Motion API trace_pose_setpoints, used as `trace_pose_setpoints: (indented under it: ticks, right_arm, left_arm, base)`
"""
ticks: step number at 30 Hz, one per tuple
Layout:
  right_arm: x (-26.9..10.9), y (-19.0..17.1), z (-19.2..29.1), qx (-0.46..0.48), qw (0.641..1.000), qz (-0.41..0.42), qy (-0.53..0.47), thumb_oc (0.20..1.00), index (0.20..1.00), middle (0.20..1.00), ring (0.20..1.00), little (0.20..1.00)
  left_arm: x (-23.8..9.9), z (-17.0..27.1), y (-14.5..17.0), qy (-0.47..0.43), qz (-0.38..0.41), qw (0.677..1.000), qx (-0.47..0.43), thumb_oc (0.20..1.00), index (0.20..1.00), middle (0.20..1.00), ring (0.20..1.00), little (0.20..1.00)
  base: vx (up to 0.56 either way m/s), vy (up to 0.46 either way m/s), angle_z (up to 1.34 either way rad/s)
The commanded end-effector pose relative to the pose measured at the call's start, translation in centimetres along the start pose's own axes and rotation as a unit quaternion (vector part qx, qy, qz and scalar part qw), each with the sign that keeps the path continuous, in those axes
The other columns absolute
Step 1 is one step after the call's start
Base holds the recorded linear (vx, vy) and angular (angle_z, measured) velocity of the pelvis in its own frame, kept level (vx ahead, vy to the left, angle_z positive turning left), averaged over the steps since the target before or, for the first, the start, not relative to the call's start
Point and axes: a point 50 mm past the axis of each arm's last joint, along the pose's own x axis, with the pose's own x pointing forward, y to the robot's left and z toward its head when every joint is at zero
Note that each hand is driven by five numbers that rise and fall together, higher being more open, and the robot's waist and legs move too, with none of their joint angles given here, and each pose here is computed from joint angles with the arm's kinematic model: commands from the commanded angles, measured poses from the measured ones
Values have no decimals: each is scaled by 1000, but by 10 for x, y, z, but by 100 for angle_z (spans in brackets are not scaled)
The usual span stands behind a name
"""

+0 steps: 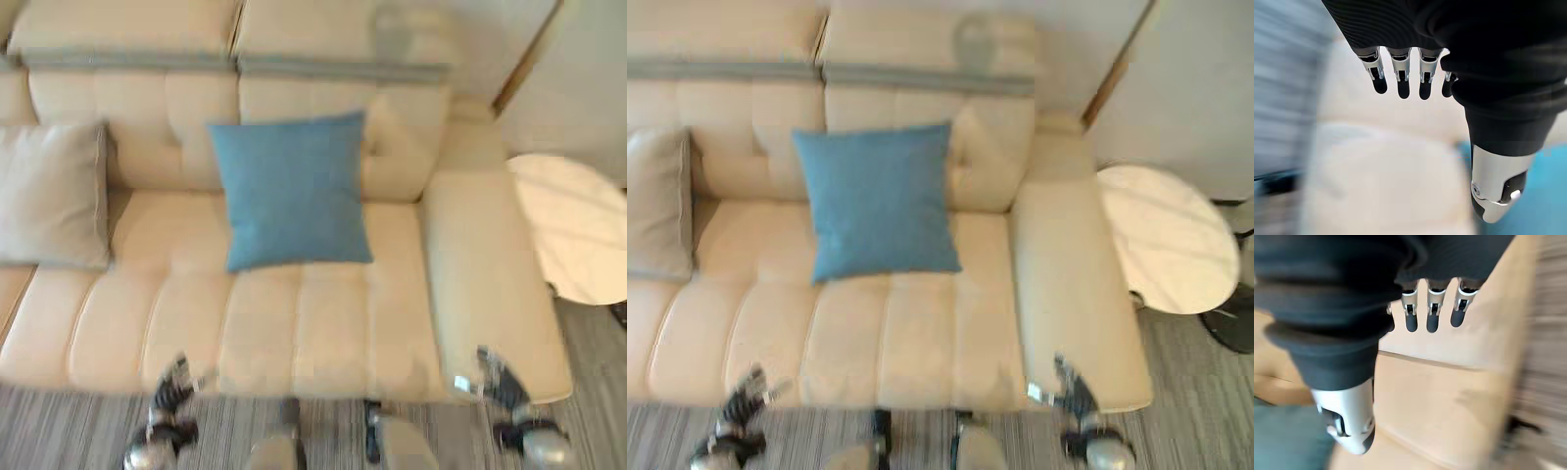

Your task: Pick up all the scattered cushions and arrange them neatly on the sofa.

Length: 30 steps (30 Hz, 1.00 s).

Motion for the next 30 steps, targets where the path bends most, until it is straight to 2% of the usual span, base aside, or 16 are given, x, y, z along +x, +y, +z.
trace_pose_setpoints:
  ticks: [1, 4, 10, 15, 20, 25, 30]
  right_arm:
    - [19, -16, 48, -42, 995, -16, -87, 1000, 1000, 1000, 1000, 1000]
    - [24, -5, 37, -46, 997, -5, -58, 1000, 1000, 1000, 1000, 1000]
    - [22, 3, 13, -39, 999, -16, -7, 1000, 1000, 1000, 1000, 1000]
    - [26, 0, 26, -36, 999, -25, -30, 1000, 1000, 1000, 1000, 1000]
    - [29, -19, 46, -59, 995, -47, -62, 1000, 1000, 1000, 1000, 1000]
    - [27, -16, 49, -70, 994, -33, -72, 1000, 1000, 1000, 1000, 1000]
    - [26, -11, 45, -71, 995, -26, -68, 1000, 1000, 1000, 1000, 1000]
  left_arm:
    - [11, 36, 14, -67, 5, 996, 52, 1000, 1000, 1000, 1000, 1000]
    - [19, 50, 12, -81, 5, 993, 82, 1000, 1000, 1000, 1000, 1000]
    - [23, 55, 11, -82, 17, 993, 84, 1000, 1000, 1000, 1000, 1000]
    - [24, 56, 0, -91, 9, 993, 73, 1000, 1000, 1000, 1000, 1000]
    - [22, 50, -9, -84, 2, 995, 60, 1000, 1000, 1000, 1000, 1000]
    - [19, 43, -10, -75, -4, 996, 48, 1000, 1000, 1000, 1000, 1000]
    - [20, 44, -15, -77, -16, 994, 77, 1000, 1000, 1000, 1000, 1000]
  base:
    - [-308, 129, -111]
    - [-410, 32, -64]
    - [-305, -96, 17]
    - [-246, -175, -4]
    - [-447, -88, 2]
    - [-163, 2, 6]
    - [-17, 48, 12]
